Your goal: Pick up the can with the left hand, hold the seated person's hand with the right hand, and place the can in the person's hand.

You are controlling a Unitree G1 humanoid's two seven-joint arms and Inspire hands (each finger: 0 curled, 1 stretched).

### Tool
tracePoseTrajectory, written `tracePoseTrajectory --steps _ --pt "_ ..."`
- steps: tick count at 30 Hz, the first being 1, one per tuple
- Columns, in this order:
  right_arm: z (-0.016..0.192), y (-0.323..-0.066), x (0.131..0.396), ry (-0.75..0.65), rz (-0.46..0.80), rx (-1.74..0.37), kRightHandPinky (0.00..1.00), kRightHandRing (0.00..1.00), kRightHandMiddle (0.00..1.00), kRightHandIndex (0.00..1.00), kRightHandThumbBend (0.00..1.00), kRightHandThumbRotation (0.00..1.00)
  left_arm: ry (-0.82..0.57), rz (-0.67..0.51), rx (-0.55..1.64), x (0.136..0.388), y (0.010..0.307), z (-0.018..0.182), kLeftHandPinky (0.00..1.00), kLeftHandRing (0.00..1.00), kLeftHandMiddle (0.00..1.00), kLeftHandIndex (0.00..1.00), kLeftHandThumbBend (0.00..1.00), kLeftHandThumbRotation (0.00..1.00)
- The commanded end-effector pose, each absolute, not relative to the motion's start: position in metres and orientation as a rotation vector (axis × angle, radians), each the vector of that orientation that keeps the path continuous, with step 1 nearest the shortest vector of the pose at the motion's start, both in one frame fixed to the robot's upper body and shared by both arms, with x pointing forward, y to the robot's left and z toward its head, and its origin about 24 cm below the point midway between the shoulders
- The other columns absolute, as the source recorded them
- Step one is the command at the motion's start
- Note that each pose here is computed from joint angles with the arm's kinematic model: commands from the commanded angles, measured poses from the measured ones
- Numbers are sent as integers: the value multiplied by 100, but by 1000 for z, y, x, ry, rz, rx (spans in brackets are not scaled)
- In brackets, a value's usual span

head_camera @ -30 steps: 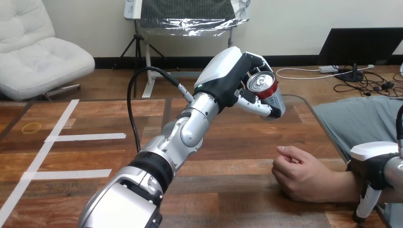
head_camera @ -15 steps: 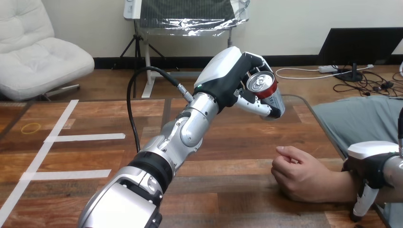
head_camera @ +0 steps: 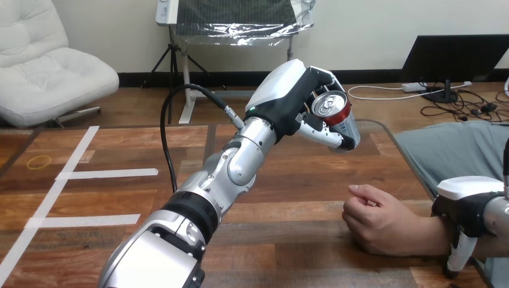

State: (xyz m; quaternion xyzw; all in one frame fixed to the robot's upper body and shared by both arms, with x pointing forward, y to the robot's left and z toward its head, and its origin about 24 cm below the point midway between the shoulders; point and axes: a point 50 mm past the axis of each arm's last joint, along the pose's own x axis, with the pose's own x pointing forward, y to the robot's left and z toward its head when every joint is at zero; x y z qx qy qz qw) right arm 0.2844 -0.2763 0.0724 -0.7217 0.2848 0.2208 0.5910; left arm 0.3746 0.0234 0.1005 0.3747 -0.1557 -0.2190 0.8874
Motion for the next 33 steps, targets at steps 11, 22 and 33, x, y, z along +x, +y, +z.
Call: tracePoseTrajectory --steps 11,22,33 --pt "66 -272 289 684 535 -1667 19 28 40 50 71 7 -419 -443 783 380 21 125 39 44 49 50 61 0" --pt "69 -273 285 654 526 -1660 18 28 40 48 69 1 -412 -446 777 380 20 124 38 43 48 50 61 0" --pt "71 -275 282 636 520 -1656 16 27 40 43 68 0 -402 -443 784 380 20 123 38 43 49 50 61 0"
